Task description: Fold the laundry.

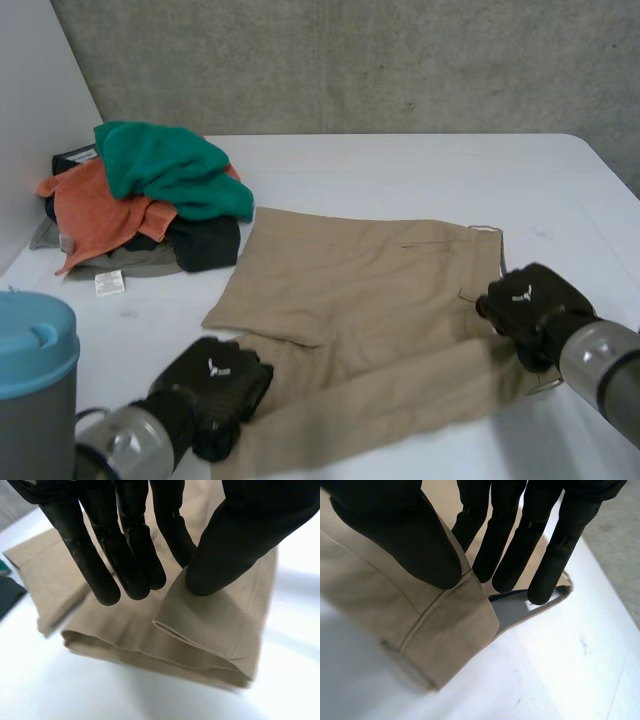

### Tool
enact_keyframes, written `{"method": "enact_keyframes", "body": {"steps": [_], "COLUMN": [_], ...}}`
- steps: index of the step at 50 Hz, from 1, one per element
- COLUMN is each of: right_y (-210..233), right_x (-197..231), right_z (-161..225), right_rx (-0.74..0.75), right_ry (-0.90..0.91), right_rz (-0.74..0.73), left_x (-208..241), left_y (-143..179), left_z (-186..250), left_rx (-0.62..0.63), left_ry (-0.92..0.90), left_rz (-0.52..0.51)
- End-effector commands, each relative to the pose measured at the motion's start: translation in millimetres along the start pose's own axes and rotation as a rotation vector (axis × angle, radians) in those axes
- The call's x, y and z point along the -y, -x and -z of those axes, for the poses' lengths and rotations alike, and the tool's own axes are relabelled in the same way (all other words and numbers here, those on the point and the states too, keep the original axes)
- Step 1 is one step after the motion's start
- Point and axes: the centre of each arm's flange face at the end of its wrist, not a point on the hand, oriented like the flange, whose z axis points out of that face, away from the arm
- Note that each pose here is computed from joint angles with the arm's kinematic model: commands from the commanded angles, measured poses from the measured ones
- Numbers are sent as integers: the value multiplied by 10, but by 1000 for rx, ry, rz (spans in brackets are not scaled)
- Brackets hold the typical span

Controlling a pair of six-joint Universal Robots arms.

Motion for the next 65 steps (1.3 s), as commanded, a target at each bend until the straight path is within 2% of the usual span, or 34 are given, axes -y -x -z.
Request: {"method": "enact_keyframes", "body": {"steps": [1, 3, 5, 9, 15, 20, 25, 27, 31, 36, 39, 42, 43, 45, 50, 54, 56, 61, 65], "right_y": [193, 180, 155, -13, -201, -430, -615, -641, -674, -658, -645, -675, -706, -838, -987, -863, -778, -683, -564], "right_x": [-135, -146, -105, 39, 112, 270, 367, 428, 474, 384, 358, 428, 472, 615, 786, 802, 666, 158, -78], "right_z": [354, 383, 360, 186, -443, -759, -1375, -1488, -1859, -2352, -2470, -2395, -2336, -2096, -1556, -1165, -1029, -957, -987], "right_rx": [198, 219, 197, 81, -10, -161, -355, -395, -461, -551, -588, -601, -607, -616, -542, -361, -270, -154, -119], "right_ry": [151, 164, 138, 49, -19, -117, -205, -237, -320, -370, -370, -381, -390, -422, -428, -357, -262, -32, 7], "right_rz": [189, 226, 229, 168, 20, -15, -2, 5, 12, 53, 50, 21, 7, -57, -132, -150, -192, -316, -357], "left_x": [-179, -148, 18, 368, 815, 1044, 1112, 1142, 1174, 1218, 1290, 1281, 1316, 1404, 1669, 1712, 1705, 1543, 1367], "left_y": [-214, -187, -100, 140, 439, 697, 933, 1042, 1358, 1418, 1392, 1176, 1000, 867, 957, 947, 932, 857, 787], "left_z": [345, 328, 234, -73, -770, -1362, -1983, -2229, -2526, -2715, -2730, -2732, -2686, -2570, -2063, -1747, -1557, -1342, -1274], "left_rx": [-146, -138, -88, 45, 231, 380, 464, 504, 607, 647, 645, 562, 507, 466, 449, 445, 435, 399, 357], "left_ry": [208, 195, 97, -117, -383, -477, -494, -515, -542, -598, -652, -672, -687, -712, -760, -754, -745, -702, -663], "left_rz": [-104, -136, -167, -171, -184, -172, -200, -221, -237, -232, -207, -158, -143, -133, -115, -110, -99, -63, -6]}}
